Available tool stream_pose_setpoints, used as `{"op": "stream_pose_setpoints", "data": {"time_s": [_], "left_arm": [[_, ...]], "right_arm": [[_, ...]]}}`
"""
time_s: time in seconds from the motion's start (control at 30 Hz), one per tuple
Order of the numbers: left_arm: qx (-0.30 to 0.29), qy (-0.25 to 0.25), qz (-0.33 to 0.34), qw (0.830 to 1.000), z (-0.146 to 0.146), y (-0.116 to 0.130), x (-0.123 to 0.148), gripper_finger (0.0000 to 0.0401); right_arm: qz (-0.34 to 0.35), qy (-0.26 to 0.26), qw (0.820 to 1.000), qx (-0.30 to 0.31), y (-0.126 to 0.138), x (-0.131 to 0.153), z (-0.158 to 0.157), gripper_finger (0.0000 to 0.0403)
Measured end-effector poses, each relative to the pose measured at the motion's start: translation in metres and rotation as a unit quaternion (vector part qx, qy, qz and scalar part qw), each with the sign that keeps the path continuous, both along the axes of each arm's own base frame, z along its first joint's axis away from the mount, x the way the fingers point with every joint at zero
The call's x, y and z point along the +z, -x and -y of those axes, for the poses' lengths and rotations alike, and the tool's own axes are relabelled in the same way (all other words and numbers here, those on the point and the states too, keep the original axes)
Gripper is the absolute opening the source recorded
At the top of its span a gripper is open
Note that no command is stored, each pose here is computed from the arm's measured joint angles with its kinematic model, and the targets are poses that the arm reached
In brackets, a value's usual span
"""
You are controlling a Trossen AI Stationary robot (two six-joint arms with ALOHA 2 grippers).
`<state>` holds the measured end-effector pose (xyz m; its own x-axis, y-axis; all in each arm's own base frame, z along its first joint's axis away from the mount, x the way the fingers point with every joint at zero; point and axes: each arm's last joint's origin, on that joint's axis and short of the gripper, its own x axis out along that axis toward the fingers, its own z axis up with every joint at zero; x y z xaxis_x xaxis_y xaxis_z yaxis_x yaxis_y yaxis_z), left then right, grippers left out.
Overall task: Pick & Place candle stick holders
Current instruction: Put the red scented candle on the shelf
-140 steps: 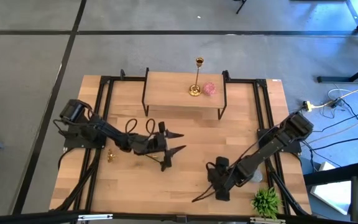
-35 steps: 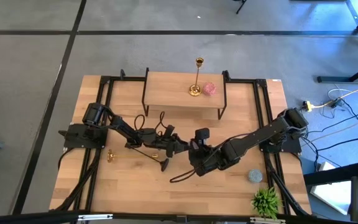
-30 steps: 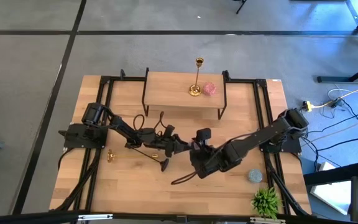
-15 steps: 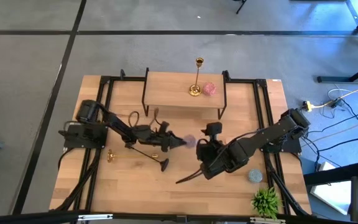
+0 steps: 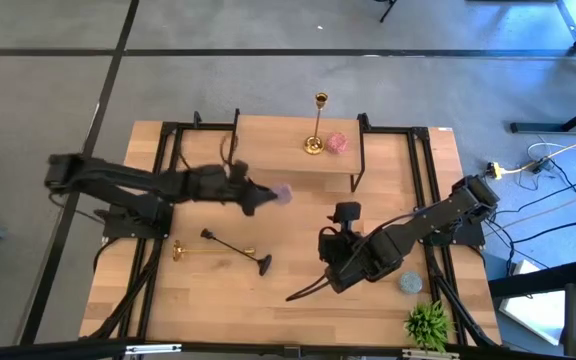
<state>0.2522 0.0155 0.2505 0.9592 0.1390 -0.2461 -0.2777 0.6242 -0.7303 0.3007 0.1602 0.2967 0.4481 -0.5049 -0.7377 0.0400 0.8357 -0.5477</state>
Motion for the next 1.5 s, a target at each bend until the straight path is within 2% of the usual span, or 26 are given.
{"op": "stream_pose_setpoints", "data": {"time_s": [0.2, 0.4, 0.5, 0.7, 1.0, 1.23, 1.5], "left_arm": [[0.033, -0.026, -0.056, 0.998, -0.033, 0.025, 0.050, 0.0172], [-0.048, 0.016, -0.072, 0.996, -0.068, 0.023, 0.067, 0.0171], [-0.082, 0.036, -0.069, 0.994, -0.094, 0.019, 0.068, 0.0171], [-0.105, 0.073, -0.106, 0.986, -0.148, 0.003, 0.062, 0.0171], [-0.138, 0.032, -0.230, 0.963, -0.214, -0.027, 0.053, 0.0171], [-0.157, 0.010, -0.274, 0.949, -0.233, -0.046, 0.041, 0.0171], [-0.168, 0.017, -0.273, 0.947, -0.235, -0.049, 0.035, 0.0171]], "right_arm": [[-0.001, -0.012, 1.000, -0.004, 0.000, 0.000, 0.000, 0.0340], [0.000, -0.013, 1.000, -0.004, 0.000, -0.001, -0.001, 0.0340], [-0.003, -0.017, 1.000, -0.003, 0.000, -0.001, -0.001, 0.0340], [-0.013, -0.032, 0.999, 0.000, 0.000, -0.002, -0.002, 0.0340], [-0.024, -0.048, 0.999, 0.003, 0.001, -0.003, -0.002, 0.0340], [-0.025, -0.056, 0.998, 0.001, 0.001, -0.003, -0.003, 0.0339], [-0.022, -0.069, 0.997, -0.008, 0.001, -0.003, -0.003, 0.0339]]}}
